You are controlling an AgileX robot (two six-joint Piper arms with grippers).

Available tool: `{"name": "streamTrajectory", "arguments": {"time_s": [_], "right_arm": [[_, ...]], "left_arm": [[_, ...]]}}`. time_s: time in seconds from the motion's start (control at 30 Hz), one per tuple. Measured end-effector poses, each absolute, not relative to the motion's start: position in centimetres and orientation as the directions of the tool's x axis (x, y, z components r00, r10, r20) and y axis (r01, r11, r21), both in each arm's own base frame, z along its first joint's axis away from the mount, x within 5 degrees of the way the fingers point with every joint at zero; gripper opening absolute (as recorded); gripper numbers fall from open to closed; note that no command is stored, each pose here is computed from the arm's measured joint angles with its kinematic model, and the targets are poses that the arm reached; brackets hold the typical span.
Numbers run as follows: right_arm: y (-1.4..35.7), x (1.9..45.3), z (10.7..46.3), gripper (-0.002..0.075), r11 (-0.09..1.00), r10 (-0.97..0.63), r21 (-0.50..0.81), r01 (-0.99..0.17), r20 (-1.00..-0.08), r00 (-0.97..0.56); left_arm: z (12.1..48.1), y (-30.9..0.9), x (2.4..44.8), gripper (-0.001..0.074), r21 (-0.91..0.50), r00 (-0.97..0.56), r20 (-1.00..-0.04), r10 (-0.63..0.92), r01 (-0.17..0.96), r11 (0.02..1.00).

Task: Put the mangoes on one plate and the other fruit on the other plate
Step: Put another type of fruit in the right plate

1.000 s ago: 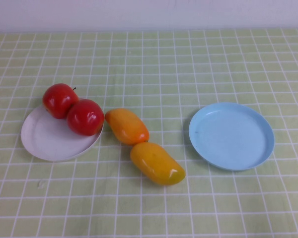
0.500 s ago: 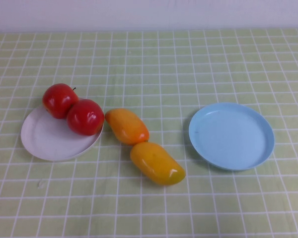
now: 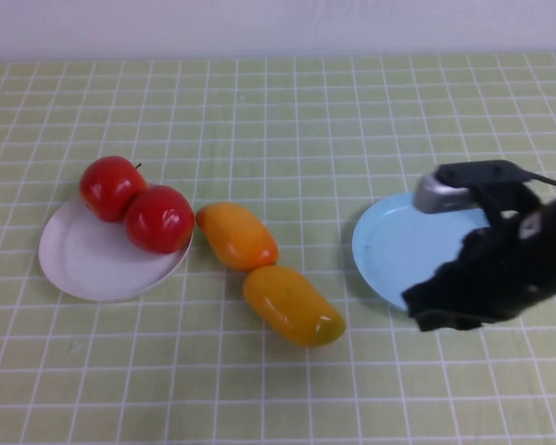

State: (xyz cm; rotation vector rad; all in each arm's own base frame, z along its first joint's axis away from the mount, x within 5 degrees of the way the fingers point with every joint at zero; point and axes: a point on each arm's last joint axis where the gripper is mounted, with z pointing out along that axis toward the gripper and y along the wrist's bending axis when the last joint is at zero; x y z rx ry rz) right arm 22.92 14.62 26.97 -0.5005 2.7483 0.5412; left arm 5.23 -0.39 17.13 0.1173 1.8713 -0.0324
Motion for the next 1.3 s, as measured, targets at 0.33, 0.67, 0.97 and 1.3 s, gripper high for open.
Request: {"name": "streamTrajectory", "arguments": {"time_s": [0.33,0.67,0.97,1.3], "right_arm": [[24.6,26.5,27.4,0.0533,0.748,-0.510,0.234,-0.621,-0.397,-0.763],[27.9,30.1,24.9,0.0680,0.709,-0.619,0.096,-0.699,-0.391,-0.681],[30.0,31.1,22.2,0.0682,0.681,-0.673,0.062,-0.730,-0.341,-0.657],[30.8,31.5,18.5,0.0683,0.656,-0.726,0.012,-0.755,-0.263,-0.635]], "left_arm": [[17.1,-0.4,5.2,0.0003,0.035,-0.295,-0.953,0.062,0.097,0.995],[17.1,-0.4,5.2,0.0003,0.035,-0.295,-0.953,0.062,0.097,0.995],[17.1,-0.4,5.2,0.0003,0.035,-0.295,-0.953,0.062,0.097,0.995],[17.1,-0.4,5.2,0.0003,0.035,-0.295,-0.953,0.062,0.097,0.995]]}}
